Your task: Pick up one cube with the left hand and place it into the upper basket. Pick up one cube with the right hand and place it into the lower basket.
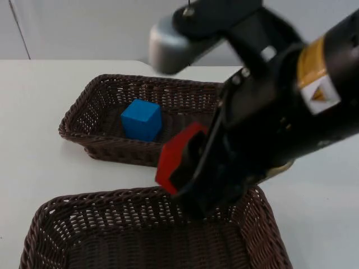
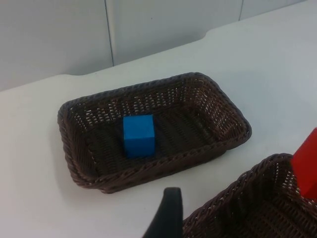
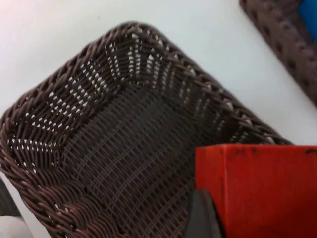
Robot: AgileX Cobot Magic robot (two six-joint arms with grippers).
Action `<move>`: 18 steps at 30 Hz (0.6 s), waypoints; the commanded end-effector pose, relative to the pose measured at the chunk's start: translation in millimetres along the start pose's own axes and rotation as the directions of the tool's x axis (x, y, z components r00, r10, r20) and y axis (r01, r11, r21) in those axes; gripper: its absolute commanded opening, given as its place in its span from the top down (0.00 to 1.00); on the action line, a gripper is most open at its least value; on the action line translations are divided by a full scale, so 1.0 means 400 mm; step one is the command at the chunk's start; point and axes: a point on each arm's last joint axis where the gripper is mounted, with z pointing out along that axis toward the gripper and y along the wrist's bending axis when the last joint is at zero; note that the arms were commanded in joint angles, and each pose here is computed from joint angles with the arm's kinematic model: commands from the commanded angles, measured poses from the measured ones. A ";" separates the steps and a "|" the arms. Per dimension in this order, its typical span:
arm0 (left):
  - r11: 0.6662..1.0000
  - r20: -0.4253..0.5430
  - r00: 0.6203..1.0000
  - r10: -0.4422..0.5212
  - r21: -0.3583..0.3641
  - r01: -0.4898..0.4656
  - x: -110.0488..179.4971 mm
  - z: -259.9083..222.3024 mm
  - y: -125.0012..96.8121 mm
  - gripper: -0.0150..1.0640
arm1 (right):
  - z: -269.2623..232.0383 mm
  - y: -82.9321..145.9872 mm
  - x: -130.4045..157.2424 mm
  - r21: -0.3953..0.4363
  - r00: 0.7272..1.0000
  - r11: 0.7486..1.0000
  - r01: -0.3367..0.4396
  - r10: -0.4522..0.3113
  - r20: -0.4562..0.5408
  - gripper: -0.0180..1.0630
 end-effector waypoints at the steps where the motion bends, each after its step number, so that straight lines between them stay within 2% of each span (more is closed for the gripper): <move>1: 1.000 0.011 1.000 -0.007 0.007 0.006 -0.001 -0.002 -0.002 0.27 | 0.018 0.011 -0.004 -0.021 1.000 1.000 0.009 -0.009 0.024 0.98; 9: 1.000 0.011 1.000 -0.007 0.007 0.006 -0.001 -0.002 -0.002 0.27 | 0.087 0.021 0.012 -0.036 1.000 0.999 0.015 -0.015 0.001 0.98; 18: 1.000 0.011 1.000 -0.007 0.007 0.006 -0.001 -0.002 -0.002 0.27 | 0.163 0.068 0.043 -0.079 0.995 0.992 0.095 -0.098 -0.029 0.98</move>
